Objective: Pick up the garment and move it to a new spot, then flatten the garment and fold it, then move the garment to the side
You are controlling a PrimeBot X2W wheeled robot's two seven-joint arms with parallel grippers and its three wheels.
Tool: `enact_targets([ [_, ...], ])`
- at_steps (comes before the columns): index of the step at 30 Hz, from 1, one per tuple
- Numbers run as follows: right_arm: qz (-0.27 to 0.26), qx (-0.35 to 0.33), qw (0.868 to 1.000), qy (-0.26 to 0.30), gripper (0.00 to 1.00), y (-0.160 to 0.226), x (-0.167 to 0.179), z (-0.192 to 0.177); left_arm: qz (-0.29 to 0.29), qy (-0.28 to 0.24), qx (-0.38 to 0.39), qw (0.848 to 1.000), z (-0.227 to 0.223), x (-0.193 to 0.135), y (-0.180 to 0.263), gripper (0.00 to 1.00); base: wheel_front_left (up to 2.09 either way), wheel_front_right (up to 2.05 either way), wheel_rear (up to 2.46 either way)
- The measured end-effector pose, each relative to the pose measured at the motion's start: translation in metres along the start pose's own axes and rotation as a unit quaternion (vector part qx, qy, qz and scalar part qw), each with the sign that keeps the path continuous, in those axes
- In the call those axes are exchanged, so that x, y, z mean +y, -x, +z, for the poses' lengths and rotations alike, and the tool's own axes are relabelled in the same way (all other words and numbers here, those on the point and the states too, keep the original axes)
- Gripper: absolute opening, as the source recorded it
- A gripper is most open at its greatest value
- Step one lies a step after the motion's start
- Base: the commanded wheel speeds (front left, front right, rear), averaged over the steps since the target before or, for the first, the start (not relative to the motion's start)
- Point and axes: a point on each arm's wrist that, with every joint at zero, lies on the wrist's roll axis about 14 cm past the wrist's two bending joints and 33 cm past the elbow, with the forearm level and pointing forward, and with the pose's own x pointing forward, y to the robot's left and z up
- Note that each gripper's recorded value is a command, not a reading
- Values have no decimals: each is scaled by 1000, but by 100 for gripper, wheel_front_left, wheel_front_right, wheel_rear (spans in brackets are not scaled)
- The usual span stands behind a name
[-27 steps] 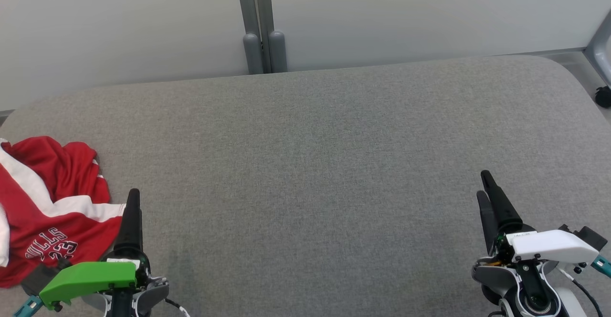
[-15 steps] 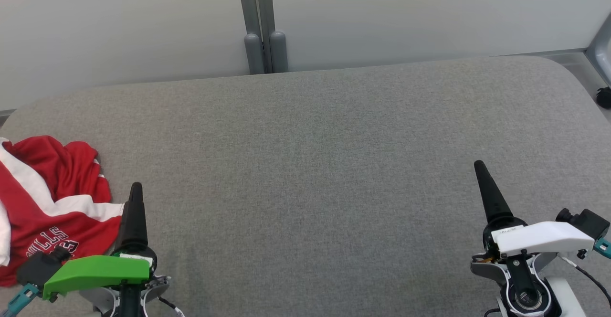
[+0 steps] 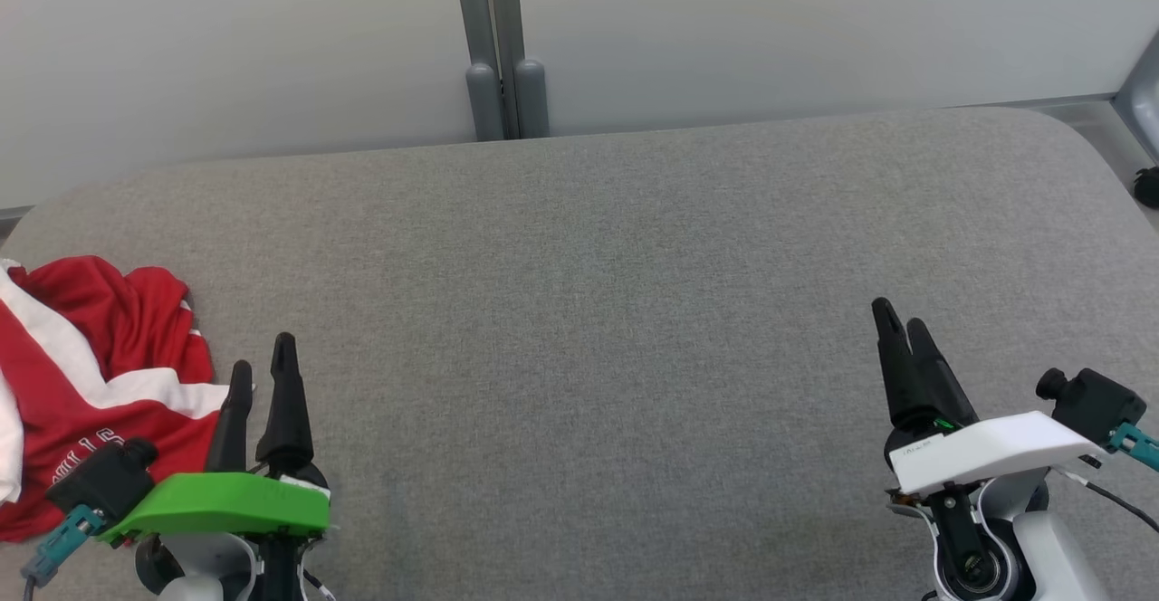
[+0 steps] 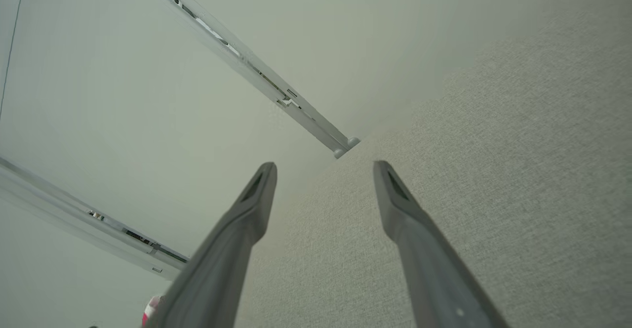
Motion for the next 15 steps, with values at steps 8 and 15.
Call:
enact_targets([
  [8, 12, 1, 996, 84, 100, 0, 4, -1, -10, -51, -4, 999, 0, -6, 0, 100, 0, 0, 0],
  [15, 23, -3, 990, 138, 100, -1, 10, -1, -18, -94, -11, 995, 2, -10, 0, 100, 0, 0, 0],
])
